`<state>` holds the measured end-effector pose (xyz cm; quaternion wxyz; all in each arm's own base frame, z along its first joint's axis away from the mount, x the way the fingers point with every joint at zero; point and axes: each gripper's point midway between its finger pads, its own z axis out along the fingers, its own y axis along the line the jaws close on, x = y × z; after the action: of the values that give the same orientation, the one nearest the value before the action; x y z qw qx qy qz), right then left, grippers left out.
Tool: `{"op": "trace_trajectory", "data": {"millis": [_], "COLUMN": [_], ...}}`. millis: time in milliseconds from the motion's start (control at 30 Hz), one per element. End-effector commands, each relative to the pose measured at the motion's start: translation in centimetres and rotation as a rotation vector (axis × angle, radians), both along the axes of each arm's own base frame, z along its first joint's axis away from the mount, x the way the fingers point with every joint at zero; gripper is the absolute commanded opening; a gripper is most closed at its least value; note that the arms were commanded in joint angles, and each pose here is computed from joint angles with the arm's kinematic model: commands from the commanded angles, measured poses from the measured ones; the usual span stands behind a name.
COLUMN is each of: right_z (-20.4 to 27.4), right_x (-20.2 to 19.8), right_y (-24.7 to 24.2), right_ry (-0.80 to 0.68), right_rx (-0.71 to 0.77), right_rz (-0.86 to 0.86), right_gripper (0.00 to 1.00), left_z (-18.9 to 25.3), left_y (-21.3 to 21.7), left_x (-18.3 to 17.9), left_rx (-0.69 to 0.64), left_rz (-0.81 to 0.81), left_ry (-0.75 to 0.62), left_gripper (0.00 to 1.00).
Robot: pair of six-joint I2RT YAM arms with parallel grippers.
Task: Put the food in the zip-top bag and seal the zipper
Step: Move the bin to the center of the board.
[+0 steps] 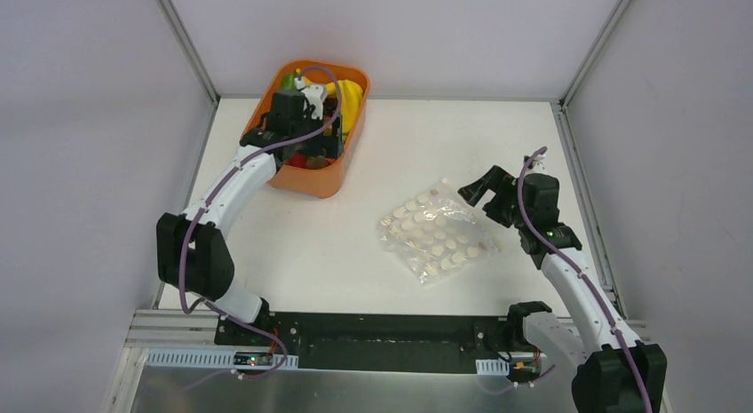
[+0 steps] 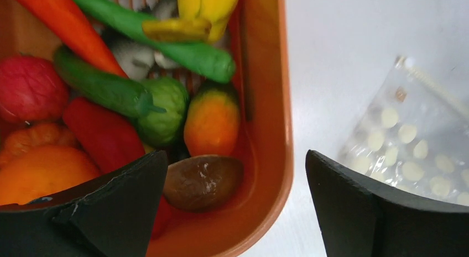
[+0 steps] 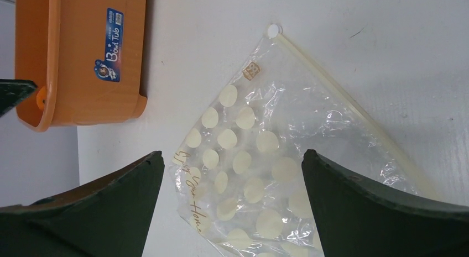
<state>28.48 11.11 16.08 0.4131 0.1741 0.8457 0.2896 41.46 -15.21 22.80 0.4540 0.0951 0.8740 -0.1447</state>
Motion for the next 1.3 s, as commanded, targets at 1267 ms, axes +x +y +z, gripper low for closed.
{"op": "trace_trajectory", "data": {"millis": [1267], "right_z": [-4.8], "right_x": [2.3], "right_y": [-2.1], "right_ry": [0.223], "right_rx": [-0.108], "right_rz": [-0.144], "right_gripper": [0.98], "left_z": [0.5], "left_y": [-0.5], "left_x": [-10.4], "left_rx": [-0.170], "left_rz": [-0.042], "left_ry": [-0.052], "left_gripper": [0.98]}}
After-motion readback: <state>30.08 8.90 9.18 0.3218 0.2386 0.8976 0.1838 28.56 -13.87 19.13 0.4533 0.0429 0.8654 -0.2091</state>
